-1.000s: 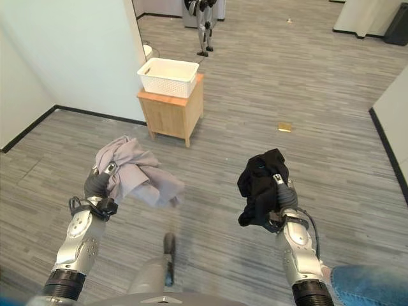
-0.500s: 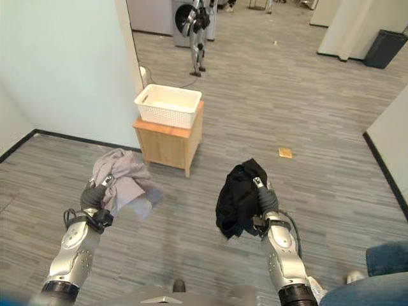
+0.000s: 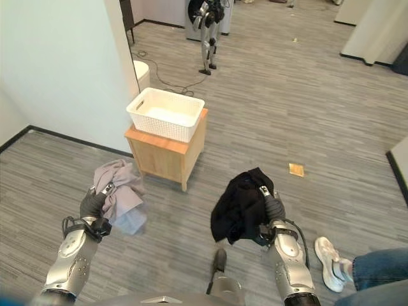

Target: Pick up bed clothes into laundry basket.

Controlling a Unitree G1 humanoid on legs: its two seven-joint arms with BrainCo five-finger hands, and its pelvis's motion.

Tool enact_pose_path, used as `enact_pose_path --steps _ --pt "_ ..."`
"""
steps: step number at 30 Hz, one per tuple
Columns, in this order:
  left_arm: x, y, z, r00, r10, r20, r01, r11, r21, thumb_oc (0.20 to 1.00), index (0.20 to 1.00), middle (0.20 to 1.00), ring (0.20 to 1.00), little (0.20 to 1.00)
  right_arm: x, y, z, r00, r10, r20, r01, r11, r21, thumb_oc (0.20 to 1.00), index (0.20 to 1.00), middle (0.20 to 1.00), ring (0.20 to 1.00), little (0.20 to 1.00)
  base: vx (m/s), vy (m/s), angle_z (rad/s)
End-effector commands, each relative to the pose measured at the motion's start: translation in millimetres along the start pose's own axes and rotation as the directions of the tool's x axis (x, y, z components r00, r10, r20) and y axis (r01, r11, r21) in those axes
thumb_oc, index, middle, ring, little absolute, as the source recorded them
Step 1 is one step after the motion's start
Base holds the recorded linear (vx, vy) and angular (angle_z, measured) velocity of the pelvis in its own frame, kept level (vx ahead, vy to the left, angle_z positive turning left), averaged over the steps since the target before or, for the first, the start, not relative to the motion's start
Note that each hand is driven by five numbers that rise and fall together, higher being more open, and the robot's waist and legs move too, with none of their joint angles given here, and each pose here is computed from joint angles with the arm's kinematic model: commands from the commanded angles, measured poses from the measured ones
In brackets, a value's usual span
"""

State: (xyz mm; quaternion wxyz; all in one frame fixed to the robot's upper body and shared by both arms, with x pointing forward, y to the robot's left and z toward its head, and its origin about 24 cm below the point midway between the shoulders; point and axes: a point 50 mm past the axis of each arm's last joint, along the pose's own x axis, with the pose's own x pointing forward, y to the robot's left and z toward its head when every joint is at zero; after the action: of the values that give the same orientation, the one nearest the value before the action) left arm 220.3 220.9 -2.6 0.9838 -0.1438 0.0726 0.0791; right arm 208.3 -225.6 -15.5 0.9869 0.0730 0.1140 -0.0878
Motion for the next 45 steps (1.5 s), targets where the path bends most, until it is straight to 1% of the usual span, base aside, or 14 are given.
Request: enact_pose_path --steps 1,16,23,29,32,34,35,36,37,38,39,40,41,45 --pt "15 -19 55 0.96 -0.141 0.242 0.123 0.988 0.089 0.2 0.2 0.2 0.2 0.2 16 4 58 0.962 0.038 0.272 -0.042 0.999 0.01 0.2 0.2 0.2 0.2 0.2 0.38 -0.202 0.2" --pt "22 -30 68 0.945 -0.157 0.287 0.151 0.988 0.043 0.2 0.2 0.2 0.2 0.2 20 -13 77 0.945 -0.021 0.327 0.016 1.0 0.016 0.2 0.2 0.2 0.2 0.2 0.37 -0.197 -0.02" --pt "10 -15 63 0.954 -0.125 0.274 0.11 0.991 0.07 0.2 0.2 0.2 0.2 0.2 24 5 88 0.933 0.11 0.343 -0.068 0.989 -0.134 0.2 0.2 0.2 0.2 0.2 0.51 0.069 0.09" --pt "13 -17 68 0.95 -0.131 0.283 0.11 0.99 0.09 0.2 0.2 0.2 0.2 0.2 27 4 98 0.922 0.103 0.374 -0.036 0.983 -0.181 0.2 0.2 0.2 0.2 0.2 0.36 0.195 0.04" --pt "13 -23 76 0.937 -0.182 0.299 0.155 0.981 0.113 0.2 0.2 0.2 0.2 0.2 24 -18 123 0.899 0.065 0.434 0.043 0.971 -0.234 0.2 0.2 0.2 0.2 0.2 0.35 -0.07 1.52" --pt "16 -34 75 0.927 -0.24 0.289 0.22 0.97 0.101 0.2 0.2 0.2 0.2 0.2 25 -28 155 0.843 0.056 0.535 -0.066 0.998 0.0 0.2 0.2 0.2 0.2 0.2 0.32 -0.234 1.03" --pt "15 -33 73 0.932 -0.239 0.273 0.217 0.97 0.109 0.2 0.2 0.2 0.2 0.2 18 -29 178 0.788 0.063 0.613 -0.078 0.997 -0.003 0.2 0.2 0.2 0.2 0.2 0.32 -0.232 1.23" --pt "16 -34 70 0.933 -0.25 0.258 0.226 0.967 0.117 0.2 0.2 0.2 0.2 0.2 13 -36 193 0.752 0.051 0.657 -0.041 0.999 -0.03 0.2 0.2 0.2 0.2 0.2 0.24 -0.185 1.56" --pt "15 -33 71 0.928 -0.259 0.266 0.225 0.962 0.154 0.2 0.2 0.2 0.2 0.2 4 -50 228 0.685 0.08 0.724 0.076 0.981 -0.18 0.2 0.2 0.2 0.2 0.2 0.17 -0.165 1.42" --pt "15 -38 69 0.922 -0.302 0.241 0.279 0.952 0.126 0.2 0.2 0.2 0.2 0.2 -2 -61 241 0.682 0.061 0.729 0.117 0.975 -0.191 0.2 0.2 0.2 0.2 0.2 0.18 -0.161 0.91" --pt "11 -37 67 0.922 -0.302 0.241 0.279 0.952 0.126 0.2 0.2 0.2 0.2 0.2 -12 -51 261 0.603 0.13 0.787 0.077 0.973 -0.219 0.2 0.2 0.2 0.2 0.2 0.12 -0.096 0.91" --pt "11 -37 67 0.922 -0.302 0.242 0.279 0.952 0.126 0.2 0.2 0.2 0.2 0.2 -12 -51 261 0.603 0.13 0.787 0.077 0.973 -0.219 0.2 0.2 0.2 0.2 0.2 0.22 -0.16 1.0" --pt "3 -45 53 0.918 -0.343 0.2 0.343 0.939 0.038 0.2 0.2 0.2 0.2 0.2 -12 -52 291 0.54 0.143 0.829 0.082 0.972 -0.221 0.2 0.2 0.2 0.2 0.2 0.19 -0.149 0.57" --pt "-11 -55 42 0.895 -0.421 0.148 0.433 0.9 -0.055 0.2 0.2 0.2 0.2 0.2 12 -56 344 0.614 0.168 0.771 0.198 0.914 -0.356 0.2 0.2 0.2 0.2 0.2 0.09 -0.136 0.19"
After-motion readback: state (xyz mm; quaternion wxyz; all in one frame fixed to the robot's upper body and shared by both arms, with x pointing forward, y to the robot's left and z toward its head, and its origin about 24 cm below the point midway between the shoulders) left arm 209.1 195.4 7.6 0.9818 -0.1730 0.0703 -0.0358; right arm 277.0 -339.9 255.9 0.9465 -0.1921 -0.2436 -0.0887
